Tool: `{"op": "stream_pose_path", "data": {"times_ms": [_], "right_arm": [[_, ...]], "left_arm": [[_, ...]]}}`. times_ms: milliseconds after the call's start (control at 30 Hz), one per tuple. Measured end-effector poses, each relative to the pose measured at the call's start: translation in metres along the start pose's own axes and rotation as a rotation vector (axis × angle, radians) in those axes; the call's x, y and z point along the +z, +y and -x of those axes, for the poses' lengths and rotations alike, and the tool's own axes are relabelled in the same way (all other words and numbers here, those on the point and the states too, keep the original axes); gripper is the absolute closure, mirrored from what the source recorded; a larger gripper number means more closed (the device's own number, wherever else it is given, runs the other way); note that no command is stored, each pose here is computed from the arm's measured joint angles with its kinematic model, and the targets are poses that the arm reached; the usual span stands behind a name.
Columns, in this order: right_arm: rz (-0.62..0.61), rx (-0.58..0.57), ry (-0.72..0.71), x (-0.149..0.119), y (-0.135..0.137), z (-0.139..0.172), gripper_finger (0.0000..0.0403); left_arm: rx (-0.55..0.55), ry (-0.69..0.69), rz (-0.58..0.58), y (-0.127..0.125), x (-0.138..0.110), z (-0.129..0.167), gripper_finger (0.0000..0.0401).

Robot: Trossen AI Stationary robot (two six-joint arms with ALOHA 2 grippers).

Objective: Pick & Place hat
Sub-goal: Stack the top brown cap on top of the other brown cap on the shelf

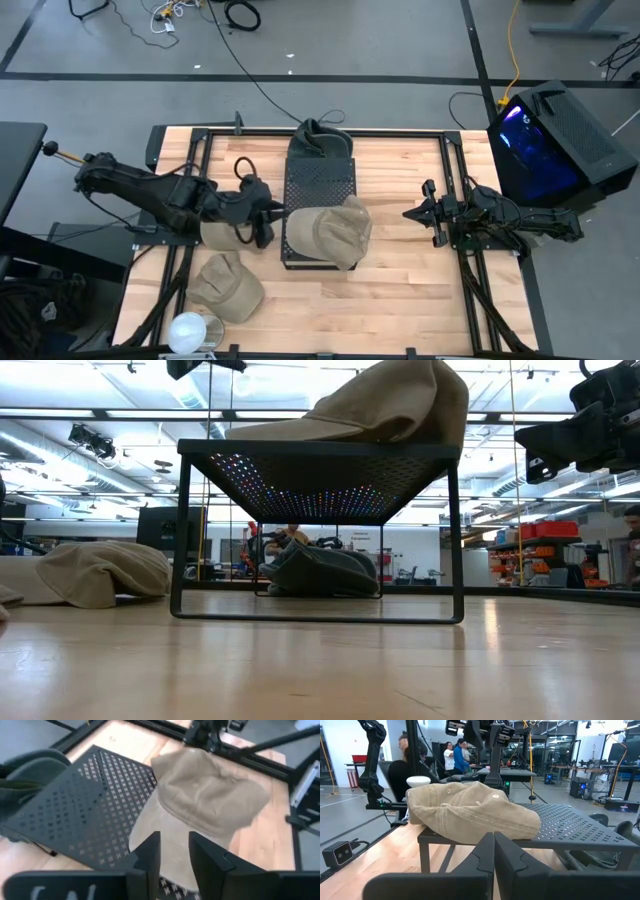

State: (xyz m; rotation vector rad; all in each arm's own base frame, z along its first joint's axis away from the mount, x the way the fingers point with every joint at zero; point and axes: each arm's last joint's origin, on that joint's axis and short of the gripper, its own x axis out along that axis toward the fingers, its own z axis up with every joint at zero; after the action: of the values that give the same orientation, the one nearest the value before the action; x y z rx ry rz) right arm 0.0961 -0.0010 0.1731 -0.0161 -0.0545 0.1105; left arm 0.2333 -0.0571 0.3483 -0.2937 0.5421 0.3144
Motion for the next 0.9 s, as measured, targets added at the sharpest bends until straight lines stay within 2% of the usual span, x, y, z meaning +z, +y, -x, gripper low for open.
{"op": "stream_pose_path", "data": {"times_ms": [267, 467, 733, 900], "right_arm": [[0.0, 0.0, 0.0, 0.0, 0.0, 0.0, 0.0396], [0.0, 0.0, 0.0, 0.0, 0.0, 0.0, 0.0396], [0.0, 0.0, 0.0, 0.0, 0.0, 0.0, 0.0396], [0.0, 0.0, 0.0, 0.0, 0.0, 0.0, 0.0396]], "left_arm": [[0.005, 0.084, -0.019, 0.004, -0.007, 0.002, 0.0226], [-0.014, 0.216, -0.042, 0.008, -0.017, 0.004, 0.0188], [0.108, 0.381, -0.051, 0.02, -0.032, 0.008, 0.0191], [0.156, 0.434, -0.052, 0.025, -0.037, 0.011, 0.0194]]}}
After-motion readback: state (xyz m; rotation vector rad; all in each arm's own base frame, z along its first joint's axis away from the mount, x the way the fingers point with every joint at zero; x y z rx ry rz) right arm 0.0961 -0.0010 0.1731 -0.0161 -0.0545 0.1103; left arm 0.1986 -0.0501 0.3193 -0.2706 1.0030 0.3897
